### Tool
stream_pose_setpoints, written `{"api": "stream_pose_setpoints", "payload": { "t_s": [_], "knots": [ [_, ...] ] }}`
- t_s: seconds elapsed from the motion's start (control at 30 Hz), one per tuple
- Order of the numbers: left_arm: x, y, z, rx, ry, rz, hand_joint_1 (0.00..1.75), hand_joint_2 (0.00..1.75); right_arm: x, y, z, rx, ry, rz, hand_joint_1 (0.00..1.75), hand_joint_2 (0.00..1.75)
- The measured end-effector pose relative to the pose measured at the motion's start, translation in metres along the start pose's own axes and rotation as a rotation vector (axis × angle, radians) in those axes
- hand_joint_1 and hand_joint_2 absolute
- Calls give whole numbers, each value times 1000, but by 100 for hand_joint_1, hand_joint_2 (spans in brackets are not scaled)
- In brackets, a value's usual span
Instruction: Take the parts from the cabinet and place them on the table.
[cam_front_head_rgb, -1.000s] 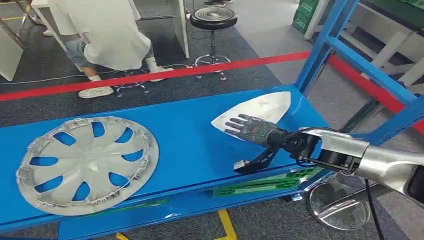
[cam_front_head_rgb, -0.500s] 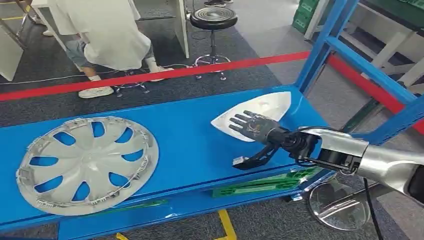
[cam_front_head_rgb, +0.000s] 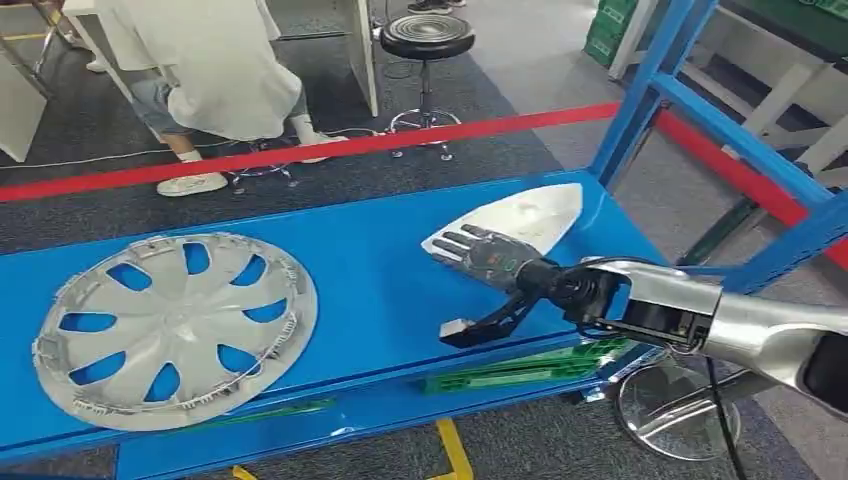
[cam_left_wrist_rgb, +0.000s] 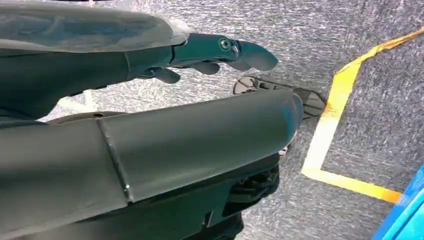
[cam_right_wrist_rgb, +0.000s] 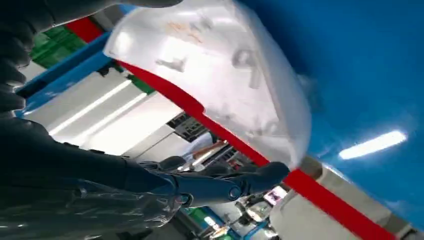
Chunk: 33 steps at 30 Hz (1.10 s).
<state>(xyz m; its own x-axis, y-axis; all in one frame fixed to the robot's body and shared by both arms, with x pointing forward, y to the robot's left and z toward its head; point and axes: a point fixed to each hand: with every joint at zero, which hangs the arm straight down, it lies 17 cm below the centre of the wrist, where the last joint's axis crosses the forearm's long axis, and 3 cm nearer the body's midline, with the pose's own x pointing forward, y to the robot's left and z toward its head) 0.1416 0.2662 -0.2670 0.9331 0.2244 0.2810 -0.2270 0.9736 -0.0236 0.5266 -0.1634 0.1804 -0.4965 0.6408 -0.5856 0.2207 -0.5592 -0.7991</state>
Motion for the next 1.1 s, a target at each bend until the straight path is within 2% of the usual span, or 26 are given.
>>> {"api": "stream_pose_setpoints", "payload": {
  "t_s": [0.13, 0.2, 0.3, 0.57, 0.73, 0.97, 1.1],
  "knots": [
    [0, 1, 0, 7, 0, -5, 0, 0, -30, -74, -7, -350, 143, -178, 0, 175],
    [-1, 0, 0, 7, 1, -7, 0, 0, -38, -89, -6, -424, 179, -242, 0, 175],
    [-3, -1, 0, 6, 5, -13, 0, 0, -40, -96, -6, -463, 209, -299, 0, 175],
    [-8, -2, 0, 5, 23, -25, 0, 0, -39, -100, -8, -500, 263, -362, 0, 175],
    [-9, -3, 0, 2, 30, -45, 0, 0, -55, -88, -5, -494, 327, -416, 0, 175],
    [-6, -5, 0, -2, 29, -63, 0, 0, -69, -61, -5, -411, 374, -493, 0, 175],
    [-6, -6, 0, -8, 29, -62, 0, 0, -87, -25, -5, -262, 421, -517, 0, 175]
  ]
}}
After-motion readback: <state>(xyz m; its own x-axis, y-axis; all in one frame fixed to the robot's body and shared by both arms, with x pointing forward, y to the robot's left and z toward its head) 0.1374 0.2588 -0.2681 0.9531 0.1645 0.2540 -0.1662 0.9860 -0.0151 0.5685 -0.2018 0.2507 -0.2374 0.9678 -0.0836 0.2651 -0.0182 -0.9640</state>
